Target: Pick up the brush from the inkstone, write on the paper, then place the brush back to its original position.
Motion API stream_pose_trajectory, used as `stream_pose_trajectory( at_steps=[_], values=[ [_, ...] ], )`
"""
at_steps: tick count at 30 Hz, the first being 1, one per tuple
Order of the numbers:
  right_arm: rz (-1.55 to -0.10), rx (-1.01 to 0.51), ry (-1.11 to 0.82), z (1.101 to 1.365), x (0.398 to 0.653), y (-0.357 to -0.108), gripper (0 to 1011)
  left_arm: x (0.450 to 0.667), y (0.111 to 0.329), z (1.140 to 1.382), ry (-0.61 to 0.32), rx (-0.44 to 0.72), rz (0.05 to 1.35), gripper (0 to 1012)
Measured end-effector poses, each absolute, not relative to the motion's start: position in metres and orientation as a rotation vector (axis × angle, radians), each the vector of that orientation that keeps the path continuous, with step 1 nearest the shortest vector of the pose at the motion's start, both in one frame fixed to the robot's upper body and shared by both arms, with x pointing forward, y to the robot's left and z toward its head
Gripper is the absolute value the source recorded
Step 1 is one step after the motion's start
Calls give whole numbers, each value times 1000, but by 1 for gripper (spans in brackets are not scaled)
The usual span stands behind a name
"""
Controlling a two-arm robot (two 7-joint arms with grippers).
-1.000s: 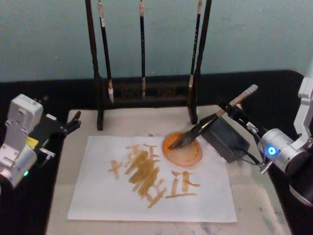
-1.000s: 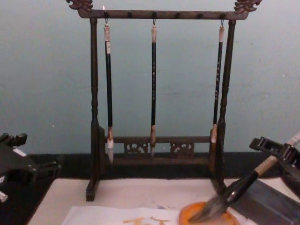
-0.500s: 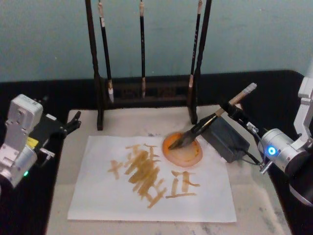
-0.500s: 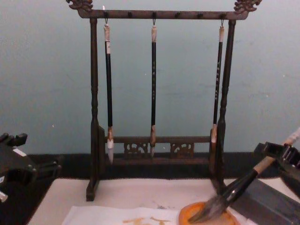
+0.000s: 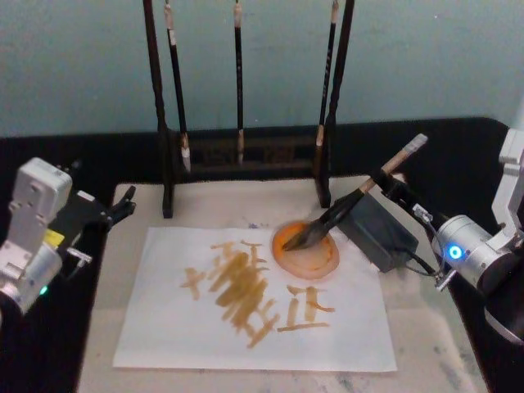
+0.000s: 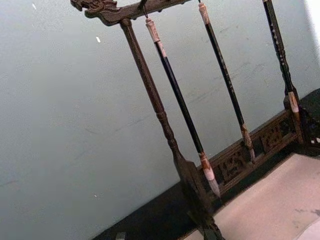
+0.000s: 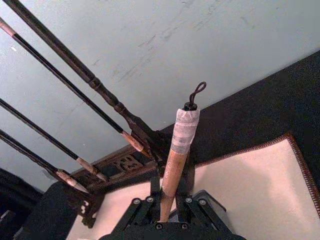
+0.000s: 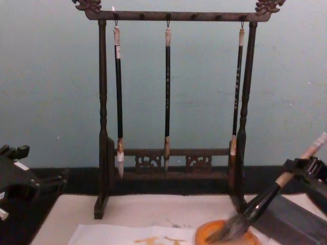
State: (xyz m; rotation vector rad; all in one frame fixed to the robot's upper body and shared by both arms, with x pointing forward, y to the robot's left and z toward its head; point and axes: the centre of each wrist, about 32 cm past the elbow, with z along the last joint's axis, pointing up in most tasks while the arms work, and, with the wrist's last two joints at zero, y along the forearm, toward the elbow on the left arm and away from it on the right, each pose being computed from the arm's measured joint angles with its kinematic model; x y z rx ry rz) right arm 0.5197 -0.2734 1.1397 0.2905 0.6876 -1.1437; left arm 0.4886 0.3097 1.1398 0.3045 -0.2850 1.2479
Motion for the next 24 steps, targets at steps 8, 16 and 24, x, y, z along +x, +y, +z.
stream_pose_trajectory(
  at_steps=[8,16,24],
  values=[
    [-1144,290,688,1140,520,-273,178,489,310,1140,-285,304,1248,1010],
    [-1144,290,687,1140,520,-273,178,489,310,1140,-285,304,1248,1010],
    [-1132,292,636,1143,517,-272,178,489,310,1140,-285,304,1248,1010]
  ],
)
